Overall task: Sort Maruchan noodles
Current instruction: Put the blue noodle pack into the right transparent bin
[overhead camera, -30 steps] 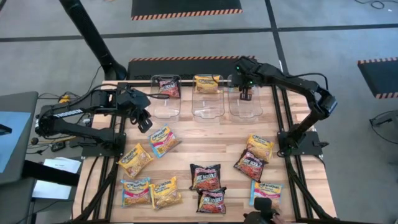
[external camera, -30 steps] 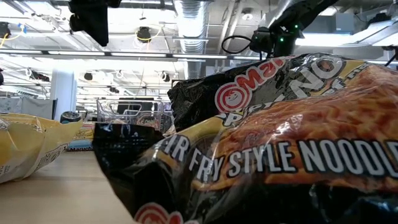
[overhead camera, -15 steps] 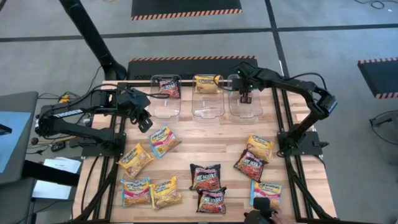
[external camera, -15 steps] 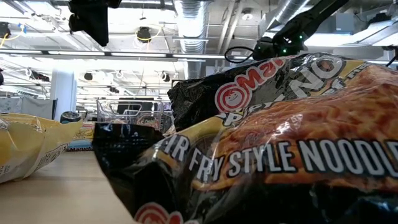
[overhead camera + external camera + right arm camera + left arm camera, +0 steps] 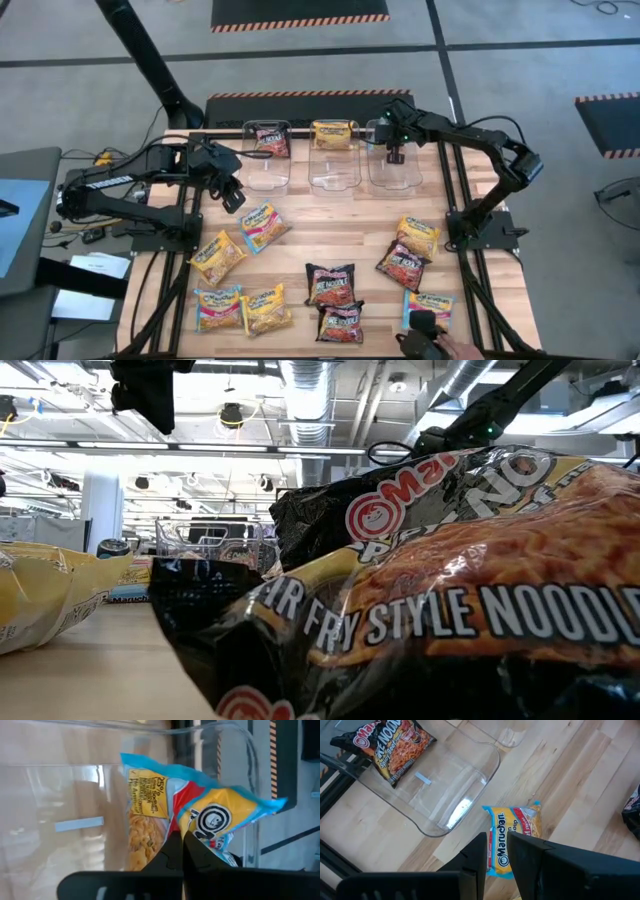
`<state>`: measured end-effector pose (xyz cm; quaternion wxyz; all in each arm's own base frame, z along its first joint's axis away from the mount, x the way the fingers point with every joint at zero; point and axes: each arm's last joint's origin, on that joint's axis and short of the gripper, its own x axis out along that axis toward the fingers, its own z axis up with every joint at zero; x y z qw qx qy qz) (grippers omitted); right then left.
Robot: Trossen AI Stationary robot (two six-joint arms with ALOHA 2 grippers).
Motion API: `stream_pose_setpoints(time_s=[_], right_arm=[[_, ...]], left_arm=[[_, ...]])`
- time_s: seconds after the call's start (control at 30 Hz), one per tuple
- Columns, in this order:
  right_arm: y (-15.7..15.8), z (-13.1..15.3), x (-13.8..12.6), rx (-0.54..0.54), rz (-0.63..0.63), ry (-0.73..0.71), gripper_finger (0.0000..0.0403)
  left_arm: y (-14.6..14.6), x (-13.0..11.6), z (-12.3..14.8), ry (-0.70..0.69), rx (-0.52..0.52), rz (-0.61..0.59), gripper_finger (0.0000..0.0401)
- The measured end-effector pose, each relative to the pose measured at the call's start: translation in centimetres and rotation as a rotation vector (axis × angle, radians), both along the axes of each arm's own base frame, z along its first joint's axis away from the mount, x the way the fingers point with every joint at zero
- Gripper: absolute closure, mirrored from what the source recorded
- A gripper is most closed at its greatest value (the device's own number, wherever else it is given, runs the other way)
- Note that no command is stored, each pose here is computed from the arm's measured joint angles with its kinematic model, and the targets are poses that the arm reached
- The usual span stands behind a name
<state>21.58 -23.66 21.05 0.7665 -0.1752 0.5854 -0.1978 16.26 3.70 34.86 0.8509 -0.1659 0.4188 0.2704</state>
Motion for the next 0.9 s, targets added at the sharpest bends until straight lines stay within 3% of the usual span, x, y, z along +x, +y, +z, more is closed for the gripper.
stream_pose_setpoints(time_s=[0.23, 0.53, 0.9], right_arm=[[-0.6, -2.0, 0.2, 0.052, -0.005, 0.057, 0.0394], [-0.5, -2.3, 0.5, 0.053, -0.021, 0.05, 0.0386], [-0.7, -2.2, 0.2, 0.021, -0.057, 0.085, 0.0314]], left_arm=[[0.0, 0.0, 0.0, -0.009, -0.015, 0.023, 0.034], [0.0, 0.0, 0.0, -0.012, -0.025, 0.024, 0.034], [0.0, 0.0, 0.0, -0.016, -0.032, 0.035, 0.034]])
